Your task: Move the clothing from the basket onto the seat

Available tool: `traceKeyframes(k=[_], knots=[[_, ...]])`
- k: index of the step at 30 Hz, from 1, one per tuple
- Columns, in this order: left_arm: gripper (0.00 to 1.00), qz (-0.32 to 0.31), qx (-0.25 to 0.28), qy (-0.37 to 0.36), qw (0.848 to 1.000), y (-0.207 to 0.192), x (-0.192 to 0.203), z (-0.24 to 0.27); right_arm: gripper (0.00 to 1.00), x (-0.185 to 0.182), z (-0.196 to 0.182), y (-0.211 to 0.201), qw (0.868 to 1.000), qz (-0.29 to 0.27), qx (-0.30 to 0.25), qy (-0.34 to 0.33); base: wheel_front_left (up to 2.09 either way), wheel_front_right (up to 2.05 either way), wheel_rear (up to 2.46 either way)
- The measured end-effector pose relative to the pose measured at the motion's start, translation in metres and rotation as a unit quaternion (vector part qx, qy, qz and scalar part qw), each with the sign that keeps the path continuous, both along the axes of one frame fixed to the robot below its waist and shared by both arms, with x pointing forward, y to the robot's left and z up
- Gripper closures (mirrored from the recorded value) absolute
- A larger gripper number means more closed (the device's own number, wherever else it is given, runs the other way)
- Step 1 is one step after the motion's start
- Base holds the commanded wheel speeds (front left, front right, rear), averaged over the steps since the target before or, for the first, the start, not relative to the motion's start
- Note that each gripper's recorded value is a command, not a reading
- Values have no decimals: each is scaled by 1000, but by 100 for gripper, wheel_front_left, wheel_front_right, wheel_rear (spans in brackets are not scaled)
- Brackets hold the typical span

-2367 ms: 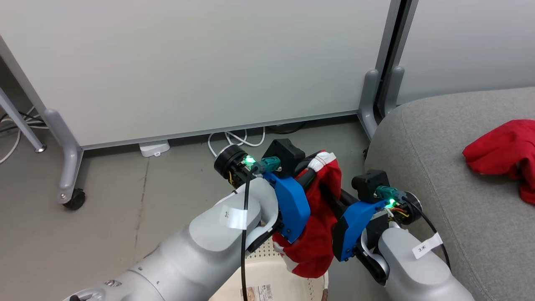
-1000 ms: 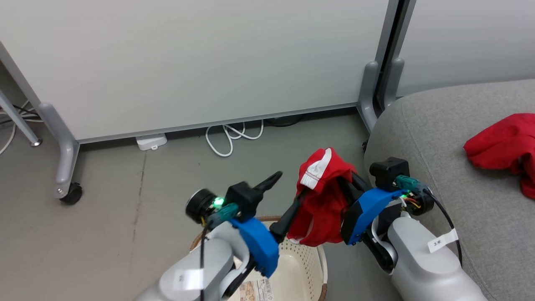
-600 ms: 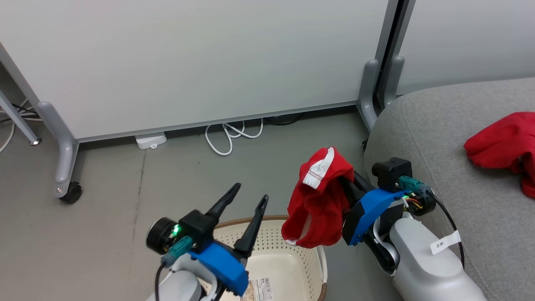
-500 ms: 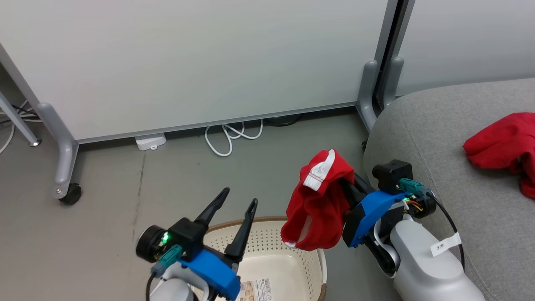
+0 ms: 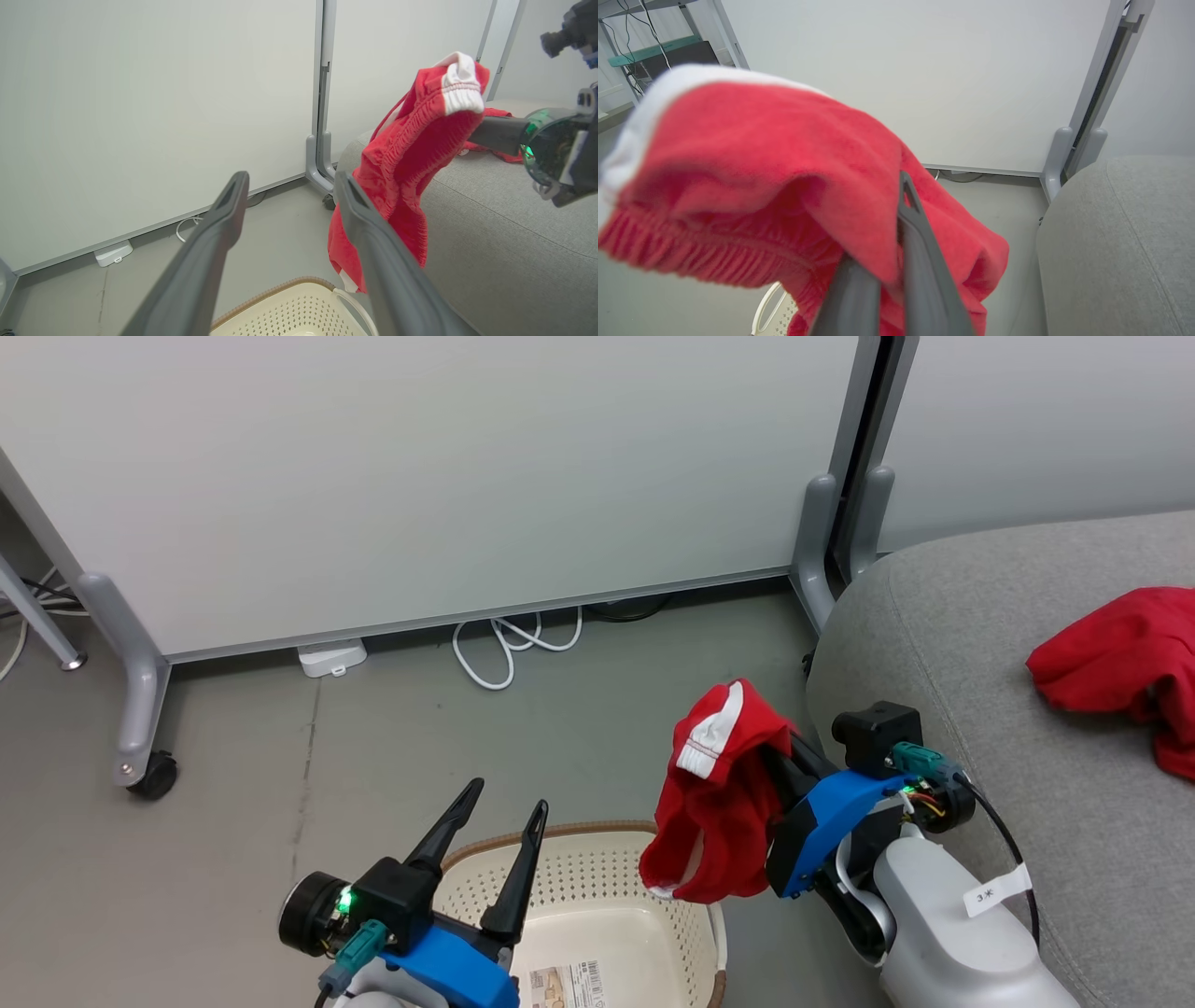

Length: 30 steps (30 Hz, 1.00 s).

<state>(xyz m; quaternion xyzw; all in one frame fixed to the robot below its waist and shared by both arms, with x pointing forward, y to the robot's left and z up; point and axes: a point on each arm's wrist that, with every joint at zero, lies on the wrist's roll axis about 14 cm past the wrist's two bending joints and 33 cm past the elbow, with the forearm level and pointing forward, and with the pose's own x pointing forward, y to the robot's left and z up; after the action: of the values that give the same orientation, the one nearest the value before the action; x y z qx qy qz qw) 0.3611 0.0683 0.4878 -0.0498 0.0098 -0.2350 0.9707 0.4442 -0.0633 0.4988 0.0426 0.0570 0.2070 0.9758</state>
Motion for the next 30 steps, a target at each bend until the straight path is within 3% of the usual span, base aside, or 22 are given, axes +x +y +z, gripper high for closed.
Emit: traceKeyframes(k=[11, 30], knots=[[0, -28, 4, 3, 1000, -20, 5, -4, 100, -1, 2, -18, 1000, -23, 5, -1, 0, 0, 0], [0, -155, -1, 1, 988, -103, 16, -5, 100, -26, -2, -109, 990, -143, 6, 4, 0, 0, 0]])
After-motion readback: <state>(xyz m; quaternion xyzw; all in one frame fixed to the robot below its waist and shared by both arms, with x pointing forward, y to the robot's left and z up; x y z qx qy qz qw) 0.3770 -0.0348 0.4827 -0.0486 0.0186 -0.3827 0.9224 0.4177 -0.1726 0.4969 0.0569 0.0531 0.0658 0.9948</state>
